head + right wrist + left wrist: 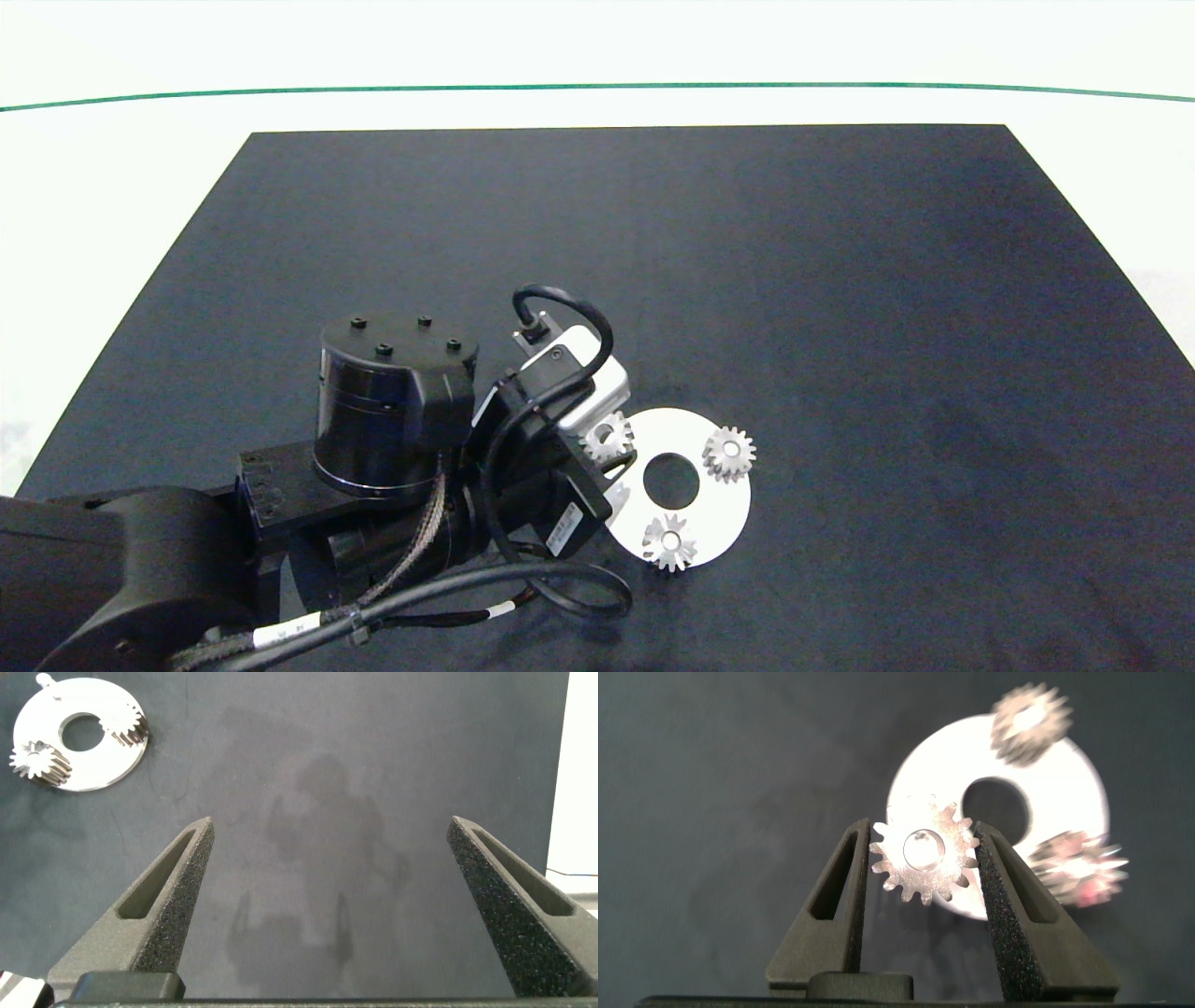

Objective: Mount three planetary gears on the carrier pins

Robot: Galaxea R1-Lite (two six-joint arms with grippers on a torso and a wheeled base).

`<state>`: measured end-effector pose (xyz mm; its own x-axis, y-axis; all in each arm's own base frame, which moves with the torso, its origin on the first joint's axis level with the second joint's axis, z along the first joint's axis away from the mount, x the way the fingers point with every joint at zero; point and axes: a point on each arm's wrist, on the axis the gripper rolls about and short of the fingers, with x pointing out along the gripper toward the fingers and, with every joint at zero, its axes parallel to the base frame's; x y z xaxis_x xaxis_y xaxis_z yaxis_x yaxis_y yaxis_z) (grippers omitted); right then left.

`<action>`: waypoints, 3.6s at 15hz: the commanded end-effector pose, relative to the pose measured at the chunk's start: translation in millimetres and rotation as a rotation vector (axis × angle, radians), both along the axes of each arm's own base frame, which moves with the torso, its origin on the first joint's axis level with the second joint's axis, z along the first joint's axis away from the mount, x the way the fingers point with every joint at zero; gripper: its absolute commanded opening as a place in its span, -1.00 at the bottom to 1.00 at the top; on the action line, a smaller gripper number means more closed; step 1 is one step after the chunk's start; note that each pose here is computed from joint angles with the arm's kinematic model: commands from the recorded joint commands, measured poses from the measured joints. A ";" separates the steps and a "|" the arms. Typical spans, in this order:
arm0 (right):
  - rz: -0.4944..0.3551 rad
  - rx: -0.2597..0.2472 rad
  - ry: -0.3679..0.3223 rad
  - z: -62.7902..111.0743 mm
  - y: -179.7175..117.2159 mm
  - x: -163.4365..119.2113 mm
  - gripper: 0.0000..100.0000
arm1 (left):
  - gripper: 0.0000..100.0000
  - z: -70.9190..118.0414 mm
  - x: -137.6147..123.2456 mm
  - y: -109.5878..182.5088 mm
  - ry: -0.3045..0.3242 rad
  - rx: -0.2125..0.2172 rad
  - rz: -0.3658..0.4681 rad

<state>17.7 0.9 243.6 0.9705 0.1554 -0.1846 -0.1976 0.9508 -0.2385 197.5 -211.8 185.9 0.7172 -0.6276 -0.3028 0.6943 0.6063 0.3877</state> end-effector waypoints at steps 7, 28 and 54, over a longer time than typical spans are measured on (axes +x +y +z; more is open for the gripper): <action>-0.002 0.011 -0.021 2.6 -2.5 -3.9 1.00 | -1.00 -7.5 5.9 -26.5 -0.003 0.018 -0.010; 0.003 0.006 -0.011 0.8 -1.8 -2.9 1.00 | -1.00 -14.8 23.0 -21.0 -0.004 0.046 0.035; 0.004 0.006 -0.008 0.4 -1.5 -2.5 1.00 | -1.00 -17.3 29.4 -20.7 0.002 0.047 0.043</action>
<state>14.9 -0.8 244.1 0.9715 0.1625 -0.1728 -0.2005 0.9519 -0.2319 226.4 -233.7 167.8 0.7376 -0.5850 -0.3372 0.6743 0.6132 0.4115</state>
